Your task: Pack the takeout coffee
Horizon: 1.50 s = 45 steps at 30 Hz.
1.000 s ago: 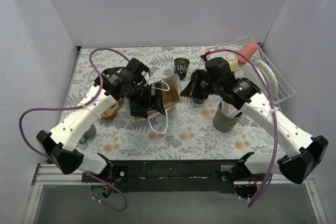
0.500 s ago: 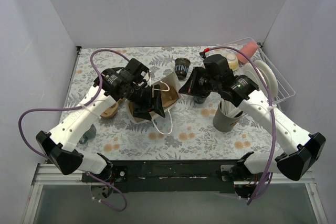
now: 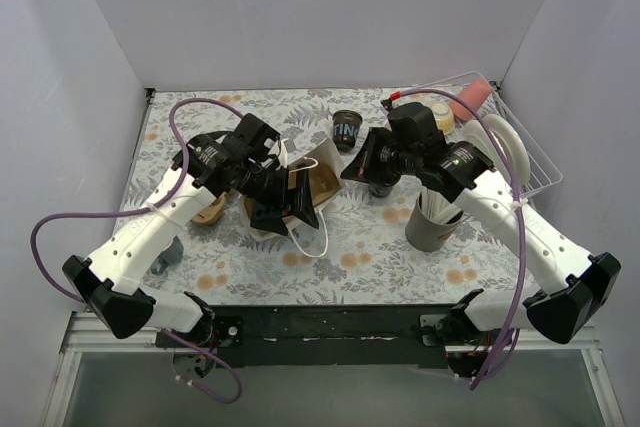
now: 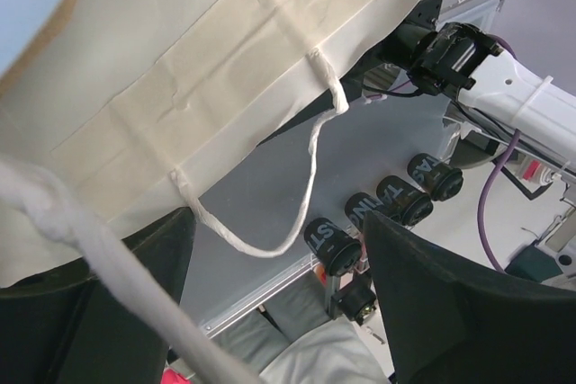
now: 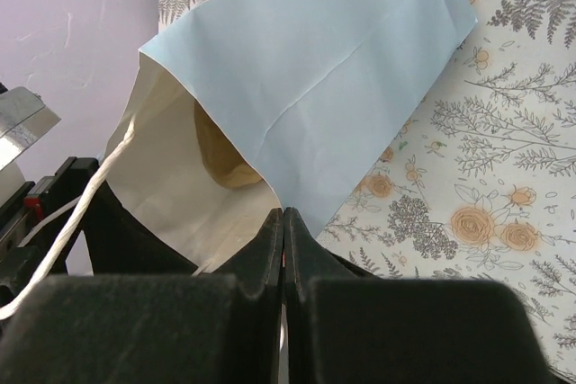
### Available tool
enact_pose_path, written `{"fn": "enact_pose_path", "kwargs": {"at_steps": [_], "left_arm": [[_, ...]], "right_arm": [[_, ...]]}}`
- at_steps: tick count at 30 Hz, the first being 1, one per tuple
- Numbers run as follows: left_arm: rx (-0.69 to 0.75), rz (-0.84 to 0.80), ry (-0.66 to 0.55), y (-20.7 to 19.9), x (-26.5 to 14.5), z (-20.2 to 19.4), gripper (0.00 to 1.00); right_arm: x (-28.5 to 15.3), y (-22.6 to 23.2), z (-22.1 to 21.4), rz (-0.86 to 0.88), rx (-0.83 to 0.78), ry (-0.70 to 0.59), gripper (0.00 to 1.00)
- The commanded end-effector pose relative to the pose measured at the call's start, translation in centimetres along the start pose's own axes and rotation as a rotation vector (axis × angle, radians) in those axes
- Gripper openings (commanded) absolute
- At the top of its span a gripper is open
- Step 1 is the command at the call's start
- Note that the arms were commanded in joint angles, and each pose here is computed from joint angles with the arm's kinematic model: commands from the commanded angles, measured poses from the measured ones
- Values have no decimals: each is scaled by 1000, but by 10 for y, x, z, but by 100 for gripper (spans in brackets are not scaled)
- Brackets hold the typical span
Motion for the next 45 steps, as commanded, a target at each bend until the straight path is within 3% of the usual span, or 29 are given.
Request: {"fn": "enact_pose_path", "kwargs": {"at_steps": [1,6,12,16,20,23,28,31,38,45], "left_arm": [[25,-45,34,-8,-11,-8,75],[33,-54,42,-11,-10,-5,75],[39,-38,83,-4,1,-6,76],[51,-30,85,-5,5,1,76],[62,-34,75,-10,6,12,75],[69,-38,69,-13,6,17,75],[69,-35,78,-11,9,16,75],[69,-35,81,-11,10,17,75],[68,-28,90,-11,14,20,75],[69,-26,94,-12,17,24,75]], "right_arm": [[-26,7,-7,51,65,14,1],[-44,6,-17,79,115,29,1],[-52,13,-13,133,52,-4,23],[-60,20,0,163,-139,-76,34],[-73,36,13,254,-356,-158,37],[-77,45,20,304,-555,-201,38],[-84,56,27,450,-934,-326,29],[-88,59,19,550,-1067,-347,28],[-89,68,-4,748,-1091,-249,40],[-83,62,-16,752,-1072,-212,49]]}}
Point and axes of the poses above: each gripper's point midway between its finger pads, its own x axis out along the fingers, its own y axis along the line the jaws close on, z = x × y, the point moved 5 cm from there along -x, back along the fingers, and after that the axes turned 10 degrees about x, right-handed, at the moved point
